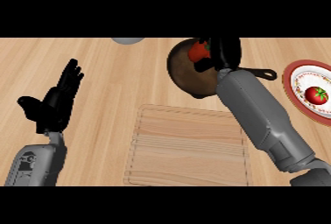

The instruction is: Pick the bell pepper from the cutting board and place it in the pan

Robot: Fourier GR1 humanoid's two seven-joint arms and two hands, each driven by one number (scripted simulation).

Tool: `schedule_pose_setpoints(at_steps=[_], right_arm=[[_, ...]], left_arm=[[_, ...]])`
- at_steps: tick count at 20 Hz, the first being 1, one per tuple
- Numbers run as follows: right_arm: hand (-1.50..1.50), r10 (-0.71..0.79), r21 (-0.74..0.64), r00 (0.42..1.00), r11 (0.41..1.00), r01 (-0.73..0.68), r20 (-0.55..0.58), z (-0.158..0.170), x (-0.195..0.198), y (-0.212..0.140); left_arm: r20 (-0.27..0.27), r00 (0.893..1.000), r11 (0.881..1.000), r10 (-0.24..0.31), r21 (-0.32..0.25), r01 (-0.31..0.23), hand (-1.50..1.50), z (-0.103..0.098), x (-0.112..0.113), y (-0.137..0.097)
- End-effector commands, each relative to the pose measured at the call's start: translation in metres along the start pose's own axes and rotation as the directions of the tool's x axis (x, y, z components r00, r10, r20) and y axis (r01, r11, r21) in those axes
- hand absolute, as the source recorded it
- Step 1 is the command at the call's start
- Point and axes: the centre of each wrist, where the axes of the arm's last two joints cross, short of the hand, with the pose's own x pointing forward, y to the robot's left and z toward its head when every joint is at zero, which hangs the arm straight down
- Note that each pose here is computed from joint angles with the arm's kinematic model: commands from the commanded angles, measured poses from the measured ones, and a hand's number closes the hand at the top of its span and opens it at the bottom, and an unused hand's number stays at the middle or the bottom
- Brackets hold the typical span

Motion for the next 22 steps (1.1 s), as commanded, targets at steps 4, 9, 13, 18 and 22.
schedule_pose_setpoints(at_steps=[4,9,13,18,22], right_arm=[[1.5,0.004,-0.026,0.999,1.0,-0.005,-0.05,-0.015,-0.054,0.004],[1.5,-0.12,0.024,0.986,0.992,0.123,-0.117,-0.016,-0.07,0.004],[-1.5,-0.223,0.264,0.947,0.923,0.282,-0.233,-0.005,-0.079,0.018],[-1.5,-0.268,0.257,0.942,0.914,0.315,-0.201,-0.003,-0.092,0.019],[-1.5,-0.393,0.133,0.909,0.902,0.41,-0.136,0.006,-0.11,0.02]], left_arm=[[0.017,1.0,1.0,0.0,-0.007,0.001,0.0,0.002,0.008,0.001],[0.035,0.999,0.999,0.017,-0.037,-0.016,0.0,-0.01,0.018,-0.017],[0.009,1.0,0.999,0.01,-0.034,-0.01,0.0,-0.01,0.016,-0.007],[0.037,0.999,0.999,0.002,-0.043,0.0,0.0,-0.002,0.012,-0.023],[0.018,1.0,0.999,0.014,-0.031,-0.013,0.0,-0.001,0.011,-0.006]])
